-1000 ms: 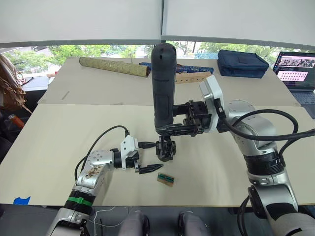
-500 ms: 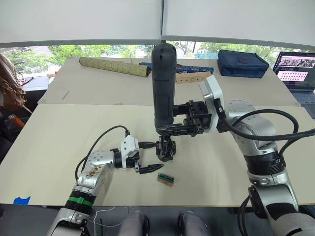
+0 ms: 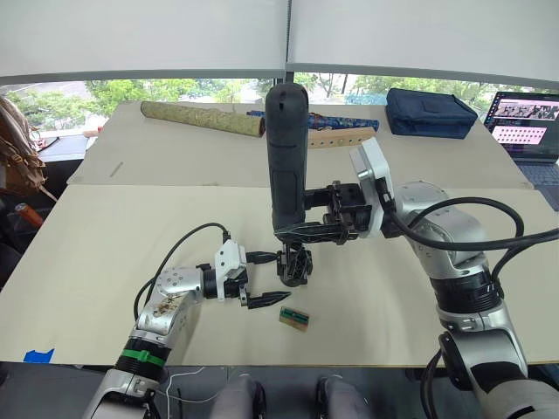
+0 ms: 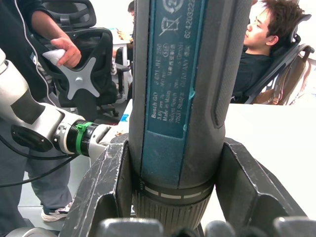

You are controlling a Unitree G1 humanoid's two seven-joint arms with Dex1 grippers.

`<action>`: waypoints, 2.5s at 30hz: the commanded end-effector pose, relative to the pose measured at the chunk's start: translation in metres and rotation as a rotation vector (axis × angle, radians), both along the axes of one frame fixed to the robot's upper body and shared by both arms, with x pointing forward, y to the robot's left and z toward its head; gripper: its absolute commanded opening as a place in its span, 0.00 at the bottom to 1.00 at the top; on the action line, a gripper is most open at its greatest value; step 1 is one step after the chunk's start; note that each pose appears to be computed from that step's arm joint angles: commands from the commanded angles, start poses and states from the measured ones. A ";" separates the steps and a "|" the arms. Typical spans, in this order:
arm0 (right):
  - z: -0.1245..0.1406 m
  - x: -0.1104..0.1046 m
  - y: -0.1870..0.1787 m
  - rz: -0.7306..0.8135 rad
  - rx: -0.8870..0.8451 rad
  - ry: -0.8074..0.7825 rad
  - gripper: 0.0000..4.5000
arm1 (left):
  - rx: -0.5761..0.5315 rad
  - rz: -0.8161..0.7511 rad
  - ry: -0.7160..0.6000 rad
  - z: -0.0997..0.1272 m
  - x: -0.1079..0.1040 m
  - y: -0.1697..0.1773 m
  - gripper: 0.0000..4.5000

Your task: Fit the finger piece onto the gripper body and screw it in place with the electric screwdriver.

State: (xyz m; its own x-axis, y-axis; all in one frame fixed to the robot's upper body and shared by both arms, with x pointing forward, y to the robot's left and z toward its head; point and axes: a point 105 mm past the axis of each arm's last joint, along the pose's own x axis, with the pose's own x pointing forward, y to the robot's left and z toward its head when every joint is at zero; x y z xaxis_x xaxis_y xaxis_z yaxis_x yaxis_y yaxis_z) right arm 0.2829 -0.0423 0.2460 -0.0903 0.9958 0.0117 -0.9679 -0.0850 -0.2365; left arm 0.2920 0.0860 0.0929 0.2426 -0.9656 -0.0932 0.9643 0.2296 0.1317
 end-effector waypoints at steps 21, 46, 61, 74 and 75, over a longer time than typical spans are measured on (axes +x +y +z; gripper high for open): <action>0.011 -0.003 -0.001 -0.002 0.011 -0.053 0.43 | 0.075 -0.037 -0.003 -0.012 0.019 -0.024 1.00; -0.002 -0.004 -0.001 -0.027 -0.008 -0.032 0.43 | 0.122 -0.042 0.019 -0.023 0.020 -0.026 0.51; -0.030 0.002 -0.001 -0.083 -0.073 0.058 0.43 | 0.127 -0.028 0.032 -0.026 0.021 -0.023 0.51; -0.050 0.000 0.006 -0.074 -0.112 0.075 0.43 | 0.124 -0.031 0.051 -0.027 0.020 -0.024 0.51; -0.050 0.000 0.006 -0.075 -0.110 0.074 0.43 | 0.124 -0.031 0.053 -0.027 0.020 -0.023 0.51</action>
